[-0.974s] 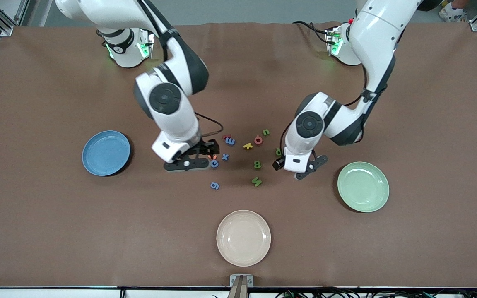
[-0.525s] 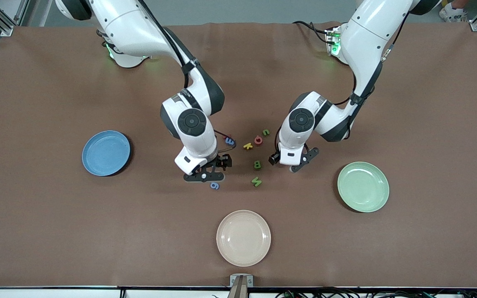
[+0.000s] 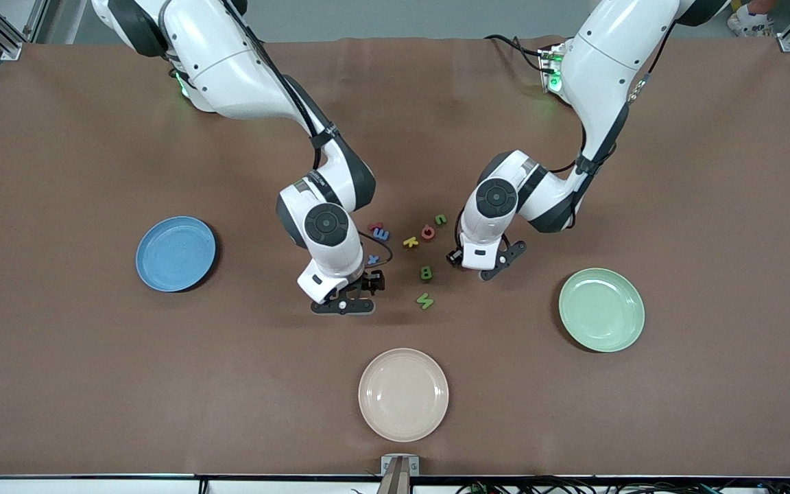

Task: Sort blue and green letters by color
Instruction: 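Grasp the green p with the left gripper while the right gripper grasps the blue 6, then carry the green p over the green plate while the right gripper lifts the 6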

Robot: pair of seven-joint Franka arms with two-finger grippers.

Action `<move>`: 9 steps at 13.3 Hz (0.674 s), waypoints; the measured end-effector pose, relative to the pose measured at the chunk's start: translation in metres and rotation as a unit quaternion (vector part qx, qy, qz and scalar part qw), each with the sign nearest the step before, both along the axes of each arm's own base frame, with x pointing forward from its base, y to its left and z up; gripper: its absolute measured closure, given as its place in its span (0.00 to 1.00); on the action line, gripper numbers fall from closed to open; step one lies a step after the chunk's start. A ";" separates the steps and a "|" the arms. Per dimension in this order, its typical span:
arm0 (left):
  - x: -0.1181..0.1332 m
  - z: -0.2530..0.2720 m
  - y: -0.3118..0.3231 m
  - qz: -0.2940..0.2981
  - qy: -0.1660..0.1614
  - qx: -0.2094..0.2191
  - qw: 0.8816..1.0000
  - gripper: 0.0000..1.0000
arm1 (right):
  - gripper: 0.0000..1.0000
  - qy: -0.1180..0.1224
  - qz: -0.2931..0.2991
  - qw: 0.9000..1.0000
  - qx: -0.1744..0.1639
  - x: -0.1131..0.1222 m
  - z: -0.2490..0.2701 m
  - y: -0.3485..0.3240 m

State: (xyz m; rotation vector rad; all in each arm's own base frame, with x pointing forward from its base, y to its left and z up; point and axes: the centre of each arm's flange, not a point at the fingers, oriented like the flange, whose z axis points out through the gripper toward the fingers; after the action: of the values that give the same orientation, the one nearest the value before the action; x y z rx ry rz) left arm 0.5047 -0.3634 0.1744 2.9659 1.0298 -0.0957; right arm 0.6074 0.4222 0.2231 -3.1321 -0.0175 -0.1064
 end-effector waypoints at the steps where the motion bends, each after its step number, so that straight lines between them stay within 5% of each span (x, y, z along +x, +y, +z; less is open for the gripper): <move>1: -0.001 0.000 -0.001 -0.001 -0.001 -0.001 1.000 0.36 | 0.08 0.000 -0.001 1.000 -0.001 0.001 -0.003 0.000; 4: -0.002 -0.001 -0.003 -0.003 -0.001 -0.002 1.000 0.43 | 0.08 -0.001 -0.003 1.000 -0.001 0.006 -0.014 0.003; 7: 0.002 0.002 -0.004 -0.002 -0.007 -0.006 1.000 0.73 | 0.11 -0.003 -0.009 1.000 -0.001 0.009 -0.028 0.005; 9: 0.016 0.012 0.003 -0.003 -0.022 -0.006 1.000 0.73 | 0.15 -0.003 -0.016 1.000 -0.002 0.010 -0.034 0.006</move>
State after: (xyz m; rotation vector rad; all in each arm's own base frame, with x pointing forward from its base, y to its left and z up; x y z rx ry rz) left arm 0.5204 -0.3608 0.1862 2.9475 1.0108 -0.0375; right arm 0.6171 0.4282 0.1889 -3.1359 0.0338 -0.1151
